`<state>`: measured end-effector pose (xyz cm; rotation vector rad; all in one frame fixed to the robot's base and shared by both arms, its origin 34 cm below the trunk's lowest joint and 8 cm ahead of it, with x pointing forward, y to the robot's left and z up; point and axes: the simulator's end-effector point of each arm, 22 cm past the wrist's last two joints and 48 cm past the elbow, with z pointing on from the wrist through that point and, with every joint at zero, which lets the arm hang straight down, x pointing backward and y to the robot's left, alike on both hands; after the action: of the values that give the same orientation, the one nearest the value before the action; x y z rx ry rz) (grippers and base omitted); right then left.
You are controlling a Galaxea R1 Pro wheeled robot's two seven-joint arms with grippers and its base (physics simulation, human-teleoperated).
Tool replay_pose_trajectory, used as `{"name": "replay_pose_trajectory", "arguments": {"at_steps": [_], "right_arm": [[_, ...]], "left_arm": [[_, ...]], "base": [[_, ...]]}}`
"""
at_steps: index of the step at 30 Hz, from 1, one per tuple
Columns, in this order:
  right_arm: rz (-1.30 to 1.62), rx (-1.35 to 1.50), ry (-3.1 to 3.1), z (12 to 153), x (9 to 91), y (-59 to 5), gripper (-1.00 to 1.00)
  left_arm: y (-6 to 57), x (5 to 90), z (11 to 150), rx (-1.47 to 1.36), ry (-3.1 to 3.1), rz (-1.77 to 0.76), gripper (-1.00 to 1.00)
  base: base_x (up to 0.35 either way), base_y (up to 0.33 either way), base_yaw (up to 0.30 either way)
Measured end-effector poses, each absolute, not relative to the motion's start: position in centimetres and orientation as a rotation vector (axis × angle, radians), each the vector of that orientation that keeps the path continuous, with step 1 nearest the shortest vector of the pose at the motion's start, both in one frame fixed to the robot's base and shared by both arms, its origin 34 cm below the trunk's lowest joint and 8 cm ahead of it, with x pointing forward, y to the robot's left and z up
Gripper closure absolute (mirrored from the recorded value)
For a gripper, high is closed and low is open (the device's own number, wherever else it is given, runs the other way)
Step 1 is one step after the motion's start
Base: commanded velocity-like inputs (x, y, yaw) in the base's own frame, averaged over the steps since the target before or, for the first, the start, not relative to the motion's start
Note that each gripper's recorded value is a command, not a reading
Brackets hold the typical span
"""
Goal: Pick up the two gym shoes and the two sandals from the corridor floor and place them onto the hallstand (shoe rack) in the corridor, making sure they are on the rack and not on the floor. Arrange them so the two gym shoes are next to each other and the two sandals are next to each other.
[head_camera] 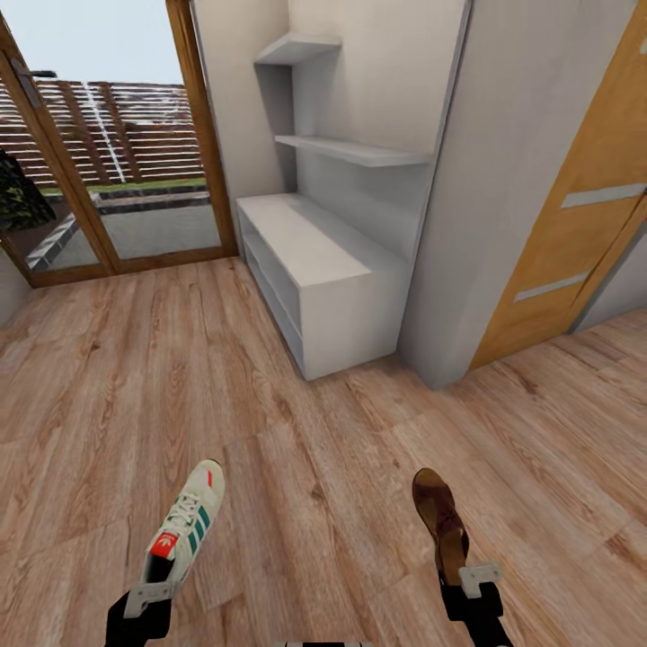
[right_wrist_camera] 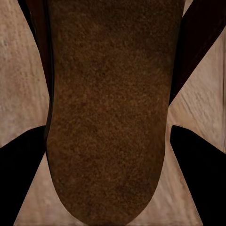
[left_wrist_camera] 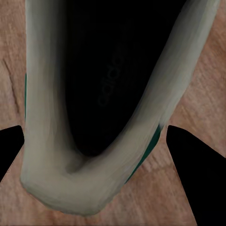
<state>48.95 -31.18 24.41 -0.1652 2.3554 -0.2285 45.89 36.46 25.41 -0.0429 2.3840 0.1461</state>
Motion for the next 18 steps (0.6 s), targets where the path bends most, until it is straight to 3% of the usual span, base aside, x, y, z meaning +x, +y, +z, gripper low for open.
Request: {"name": "replay_pose_trajectory", "arguments": {"at_steps": [18], "right_arm": [[-0.211,-0.069,2.334,24.5,46.0,-32.1,1.0]], "left_arm": [[37.1,45.6,26.8,-0.095,2.327,0.164,1.0]], "base": [[-0.014,0.013,0.0]]}}
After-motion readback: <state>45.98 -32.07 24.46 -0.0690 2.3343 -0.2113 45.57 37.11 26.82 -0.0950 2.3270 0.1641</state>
